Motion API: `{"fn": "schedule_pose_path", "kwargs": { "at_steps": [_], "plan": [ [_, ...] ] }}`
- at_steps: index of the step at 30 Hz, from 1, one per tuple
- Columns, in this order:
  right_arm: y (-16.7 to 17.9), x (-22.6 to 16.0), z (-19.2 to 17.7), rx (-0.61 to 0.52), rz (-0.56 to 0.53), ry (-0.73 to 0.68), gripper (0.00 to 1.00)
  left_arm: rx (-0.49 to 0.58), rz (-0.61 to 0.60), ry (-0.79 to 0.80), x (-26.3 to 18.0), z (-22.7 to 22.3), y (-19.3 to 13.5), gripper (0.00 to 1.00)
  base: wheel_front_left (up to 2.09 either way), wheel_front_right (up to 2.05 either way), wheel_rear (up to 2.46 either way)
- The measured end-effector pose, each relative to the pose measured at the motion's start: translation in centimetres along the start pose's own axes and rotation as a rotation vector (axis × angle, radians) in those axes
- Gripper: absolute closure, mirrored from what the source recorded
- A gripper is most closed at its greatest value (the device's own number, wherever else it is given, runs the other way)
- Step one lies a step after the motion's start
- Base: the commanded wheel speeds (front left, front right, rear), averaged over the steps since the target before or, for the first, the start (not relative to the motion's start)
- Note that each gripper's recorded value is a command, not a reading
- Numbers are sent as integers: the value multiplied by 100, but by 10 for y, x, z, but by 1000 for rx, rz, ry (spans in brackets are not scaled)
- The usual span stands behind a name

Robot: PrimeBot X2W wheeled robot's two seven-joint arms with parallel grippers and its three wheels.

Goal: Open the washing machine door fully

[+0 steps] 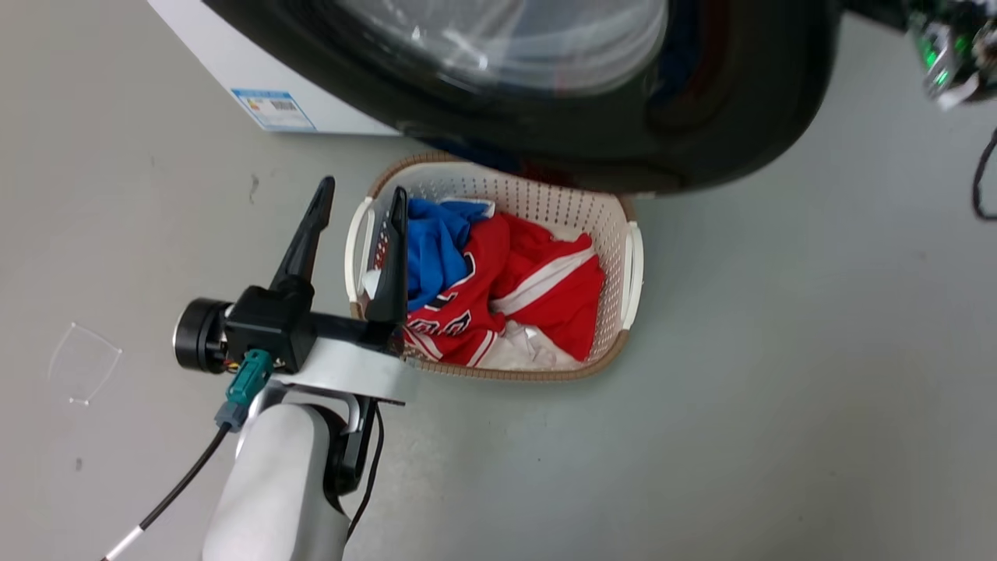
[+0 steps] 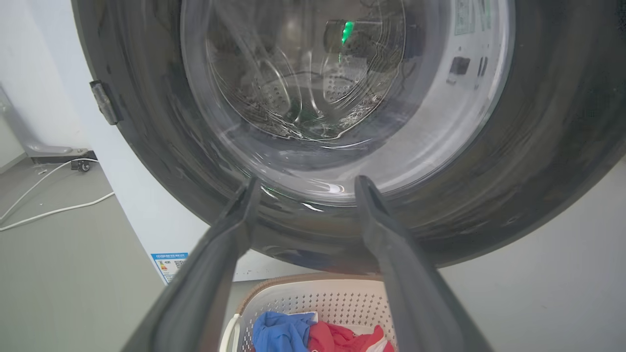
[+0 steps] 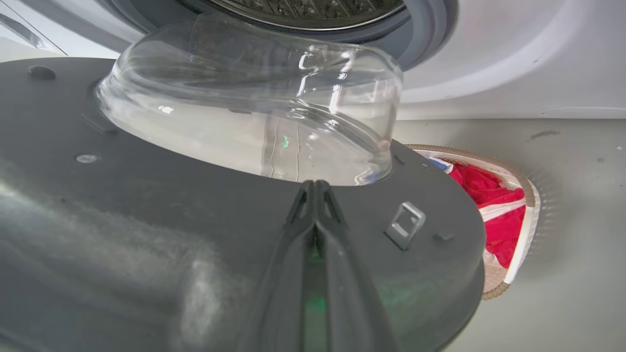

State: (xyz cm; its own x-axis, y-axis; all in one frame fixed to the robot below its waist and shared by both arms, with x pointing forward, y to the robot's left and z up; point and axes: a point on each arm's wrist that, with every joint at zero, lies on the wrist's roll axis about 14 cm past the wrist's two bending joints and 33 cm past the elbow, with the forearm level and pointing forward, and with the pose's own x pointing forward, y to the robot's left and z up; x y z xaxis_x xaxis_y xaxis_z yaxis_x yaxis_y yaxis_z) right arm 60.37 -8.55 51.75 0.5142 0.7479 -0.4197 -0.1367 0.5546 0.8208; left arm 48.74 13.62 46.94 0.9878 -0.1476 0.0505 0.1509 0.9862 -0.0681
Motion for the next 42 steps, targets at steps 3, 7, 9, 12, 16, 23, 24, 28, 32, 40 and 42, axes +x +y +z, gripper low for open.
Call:
{"fn": "schedule_pose_path", "kwargs": {
  "at_steps": [3, 7, 9, 12, 16, 23, 24, 28, 32, 40, 42],
  "plan": [
    [8, -5, -17, -8, 14, 41, 100, 0, 0, -5, -6, 6, -1, 0, 0, 0, 0],
    [20, -12, -46, -17, 34, 108, 100, -4, 8, -11, -19, 14, -1, 0, 0, 0, 0],
    [26, -15, -62, -26, 42, 143, 100, -6, 11, -12, -26, 18, -2, 0, 0, 0, 0],
    [34, -20, -86, -39, 53, 187, 100, -9, 12, -16, -36, 23, -4, 0, 0, 0, 0],
    [49, -28, -114, -58, 85, 224, 100, -14, 11, -14, -51, 27, -7, 0, 0, 0, 0],
    [79, -38, -157, -92, 170, 264, 100, -6, 5, -15, -72, 32, -11, 0, 0, 0, 0],
    [82, -39, -163, -95, 181, 272, 100, 0, 3, -16, -75, 33, -11, 0, 0, 0, 0],
    [93, -40, -181, -118, 209, 298, 100, 3, -2, -24, -80, 38, -13, 0, 0, 0, 0],
    [103, -38, -197, -112, 259, 319, 100, 2, -3, -28, -85, 40, -13, 0, 0, 0, 0],
    [125, -30, -223, -90, 354, 331, 100, -8, -9, -22, -88, 38, -16, 0, 0, 0, 0],
    [127, -28, -228, -86, 358, 326, 100, -9, -9, -23, -88, 38, -17, 0, 0, 0, 0]
  ]
}}
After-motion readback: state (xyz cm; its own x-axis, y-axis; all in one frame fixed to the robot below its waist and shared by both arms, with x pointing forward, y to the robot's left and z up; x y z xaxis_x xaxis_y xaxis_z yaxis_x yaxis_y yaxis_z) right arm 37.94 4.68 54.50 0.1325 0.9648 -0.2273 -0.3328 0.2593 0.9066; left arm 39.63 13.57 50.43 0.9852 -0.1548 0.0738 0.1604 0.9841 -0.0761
